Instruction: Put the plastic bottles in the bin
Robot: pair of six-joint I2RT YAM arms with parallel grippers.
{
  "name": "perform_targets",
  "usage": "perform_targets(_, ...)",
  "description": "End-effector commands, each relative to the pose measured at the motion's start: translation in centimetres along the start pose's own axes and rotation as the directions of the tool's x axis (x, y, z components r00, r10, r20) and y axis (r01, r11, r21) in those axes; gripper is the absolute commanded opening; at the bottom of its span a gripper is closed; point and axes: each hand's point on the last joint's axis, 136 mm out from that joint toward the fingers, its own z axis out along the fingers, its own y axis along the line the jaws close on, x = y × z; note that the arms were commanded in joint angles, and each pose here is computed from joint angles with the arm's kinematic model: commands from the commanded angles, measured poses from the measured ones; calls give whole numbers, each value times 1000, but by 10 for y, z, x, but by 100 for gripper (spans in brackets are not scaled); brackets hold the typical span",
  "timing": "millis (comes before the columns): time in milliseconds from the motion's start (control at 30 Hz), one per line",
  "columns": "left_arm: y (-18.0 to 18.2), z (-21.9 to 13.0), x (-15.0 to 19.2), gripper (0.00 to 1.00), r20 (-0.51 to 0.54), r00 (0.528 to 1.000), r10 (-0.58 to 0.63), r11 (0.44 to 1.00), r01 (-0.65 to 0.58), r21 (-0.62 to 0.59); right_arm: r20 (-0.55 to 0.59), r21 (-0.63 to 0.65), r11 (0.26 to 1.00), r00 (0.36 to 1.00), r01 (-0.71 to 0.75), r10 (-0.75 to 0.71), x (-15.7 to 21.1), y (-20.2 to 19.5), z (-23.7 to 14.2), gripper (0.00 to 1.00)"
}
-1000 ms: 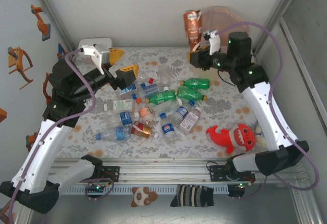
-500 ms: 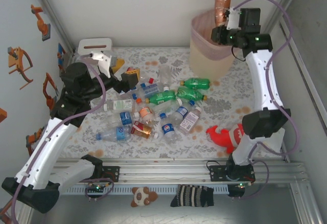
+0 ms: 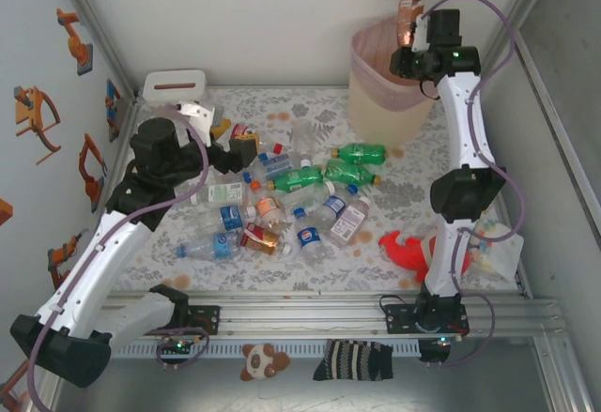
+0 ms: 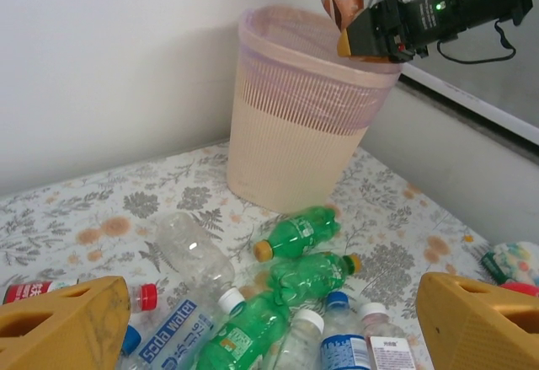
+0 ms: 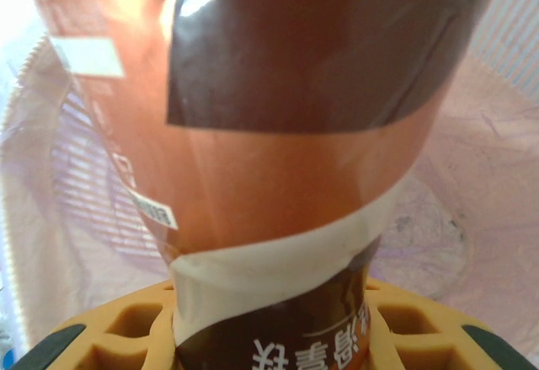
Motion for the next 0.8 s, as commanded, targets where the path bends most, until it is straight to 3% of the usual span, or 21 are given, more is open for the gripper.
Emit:
perform_targets(0, 6, 2, 1, 87, 16, 1000, -8, 1000, 9, -15, 71, 27, 999, 997, 38, -40, -21, -7, 1, 3)
perform_targets(400, 16, 13, 27, 86, -34, 999, -42, 998, 41, -37, -52, 120, 988, 994, 99, -94, 10, -36, 36, 4)
perform_targets(567, 18, 17, 31, 86, -53, 997, -47, 998, 45, -37, -123, 142, 984, 988, 108, -90, 26, -41, 28, 6)
perform_targets(767, 20, 21, 32, 86, -58, 997, -50, 998, 48, -36, -117, 176, 980, 990, 97, -77, 22, -41, 2, 17)
